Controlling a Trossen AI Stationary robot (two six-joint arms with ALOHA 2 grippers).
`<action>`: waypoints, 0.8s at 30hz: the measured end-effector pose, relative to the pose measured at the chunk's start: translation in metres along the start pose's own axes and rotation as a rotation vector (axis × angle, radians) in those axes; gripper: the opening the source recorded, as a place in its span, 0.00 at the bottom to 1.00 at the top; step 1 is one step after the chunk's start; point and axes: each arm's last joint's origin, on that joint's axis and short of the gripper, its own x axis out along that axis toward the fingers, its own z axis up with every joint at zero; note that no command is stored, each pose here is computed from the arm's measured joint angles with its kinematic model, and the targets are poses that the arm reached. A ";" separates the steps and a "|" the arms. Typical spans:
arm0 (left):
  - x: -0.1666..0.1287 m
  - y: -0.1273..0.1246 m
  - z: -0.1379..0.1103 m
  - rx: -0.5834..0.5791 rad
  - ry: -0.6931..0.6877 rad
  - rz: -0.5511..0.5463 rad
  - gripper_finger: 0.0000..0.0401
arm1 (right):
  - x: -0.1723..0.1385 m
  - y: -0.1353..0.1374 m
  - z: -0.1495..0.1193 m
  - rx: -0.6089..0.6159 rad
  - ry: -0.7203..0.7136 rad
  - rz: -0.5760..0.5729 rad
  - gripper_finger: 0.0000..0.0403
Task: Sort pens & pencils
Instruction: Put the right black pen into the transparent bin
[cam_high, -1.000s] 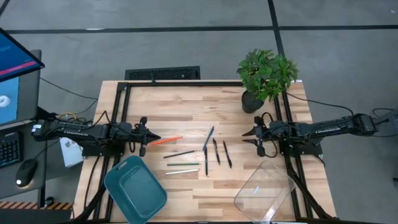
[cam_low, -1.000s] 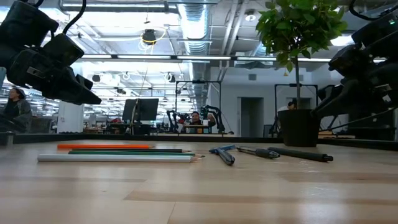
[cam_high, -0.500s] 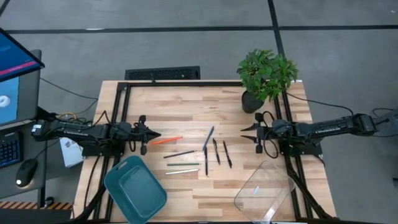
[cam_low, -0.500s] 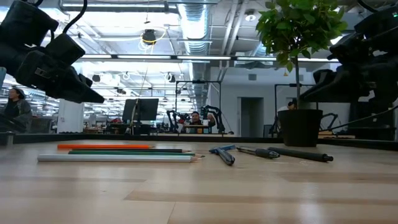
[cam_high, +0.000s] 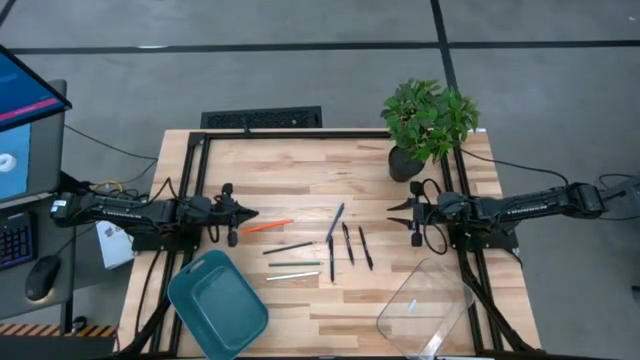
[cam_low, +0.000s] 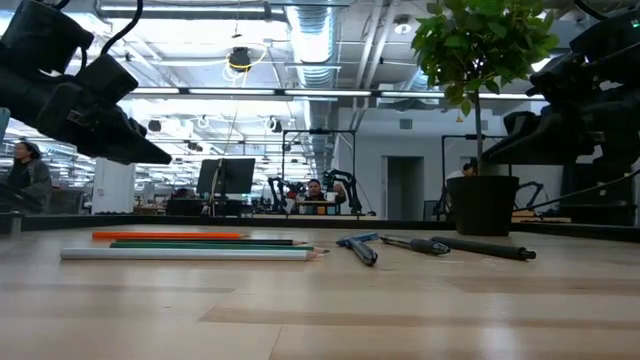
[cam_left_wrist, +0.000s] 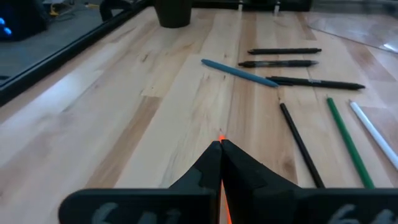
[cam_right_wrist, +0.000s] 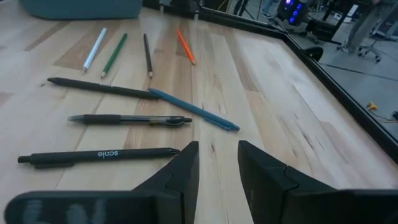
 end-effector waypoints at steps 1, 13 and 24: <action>0.000 0.000 0.001 -0.009 -0.006 0.008 0.00 | 0.000 0.000 0.000 0.000 0.000 0.000 0.33; -0.002 0.001 0.018 -0.060 -0.081 0.044 0.00 | -0.001 -0.008 0.012 0.029 -0.125 -0.066 0.33; -0.009 -0.002 0.046 -0.077 -0.106 -0.015 0.00 | -0.005 -0.021 0.047 0.059 -0.221 -0.104 0.33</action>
